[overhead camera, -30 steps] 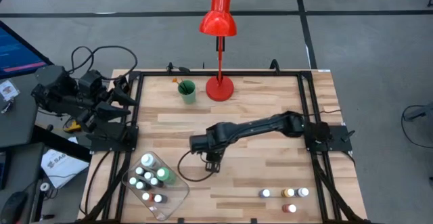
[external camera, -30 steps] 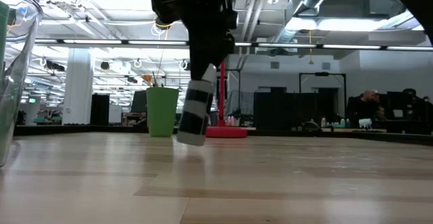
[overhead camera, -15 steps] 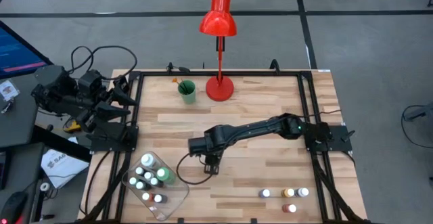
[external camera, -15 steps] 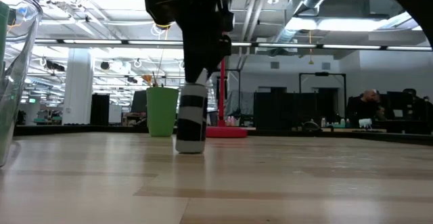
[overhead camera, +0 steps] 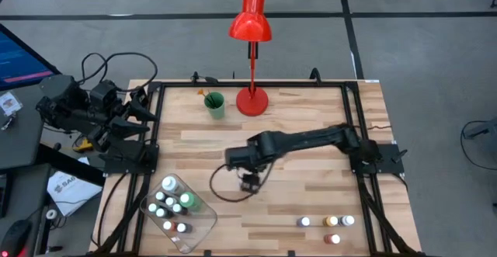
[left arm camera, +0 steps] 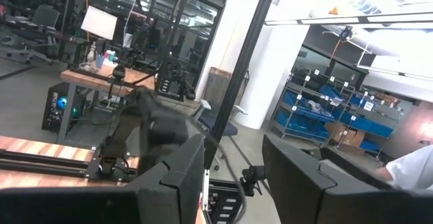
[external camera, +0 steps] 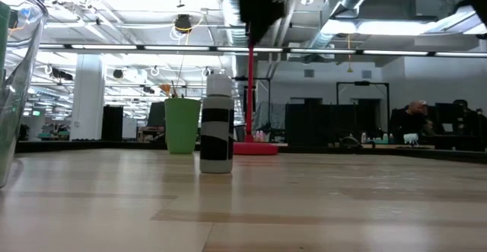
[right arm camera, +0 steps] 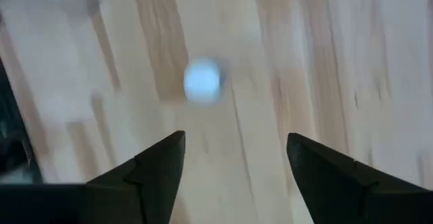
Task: Pick & Place Paint Supplies
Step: Move the violet coloring bottle to the center of the table
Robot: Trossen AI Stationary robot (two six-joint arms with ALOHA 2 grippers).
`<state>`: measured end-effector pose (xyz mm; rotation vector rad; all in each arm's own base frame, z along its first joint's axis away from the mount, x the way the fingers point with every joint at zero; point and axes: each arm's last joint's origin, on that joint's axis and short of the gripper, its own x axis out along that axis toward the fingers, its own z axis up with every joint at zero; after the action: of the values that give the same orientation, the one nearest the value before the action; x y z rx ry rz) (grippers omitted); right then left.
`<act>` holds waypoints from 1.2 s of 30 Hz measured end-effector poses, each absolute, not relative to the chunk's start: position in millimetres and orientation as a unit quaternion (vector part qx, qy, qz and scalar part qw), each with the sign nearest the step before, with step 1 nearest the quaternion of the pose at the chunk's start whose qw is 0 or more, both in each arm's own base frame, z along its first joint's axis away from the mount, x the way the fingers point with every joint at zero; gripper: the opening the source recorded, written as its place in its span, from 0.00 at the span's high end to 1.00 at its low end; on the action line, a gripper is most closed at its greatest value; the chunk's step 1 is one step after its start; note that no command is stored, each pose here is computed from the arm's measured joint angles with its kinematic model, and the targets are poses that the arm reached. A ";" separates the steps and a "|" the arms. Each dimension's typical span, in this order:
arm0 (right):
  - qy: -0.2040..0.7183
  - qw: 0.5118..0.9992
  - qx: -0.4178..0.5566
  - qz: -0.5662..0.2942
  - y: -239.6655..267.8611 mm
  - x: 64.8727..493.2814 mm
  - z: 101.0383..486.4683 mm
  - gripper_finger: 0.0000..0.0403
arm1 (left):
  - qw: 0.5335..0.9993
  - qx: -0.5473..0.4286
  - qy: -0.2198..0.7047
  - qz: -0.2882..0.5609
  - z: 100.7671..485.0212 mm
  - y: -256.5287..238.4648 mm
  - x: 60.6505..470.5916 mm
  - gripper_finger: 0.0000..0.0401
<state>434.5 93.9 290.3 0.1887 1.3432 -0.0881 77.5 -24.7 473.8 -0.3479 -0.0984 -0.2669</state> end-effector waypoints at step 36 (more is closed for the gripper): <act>0.670 0.722 0.129 -0.119 239.9 259.0 284.5 0.37 | 0.978 -0.156 -0.047 -0.131 473.0 -24.7 77.6 0.65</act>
<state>259.0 239.9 284.5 0.2850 1.4792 -0.2628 77.6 -24.7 473.0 -0.3152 -0.0949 -0.2638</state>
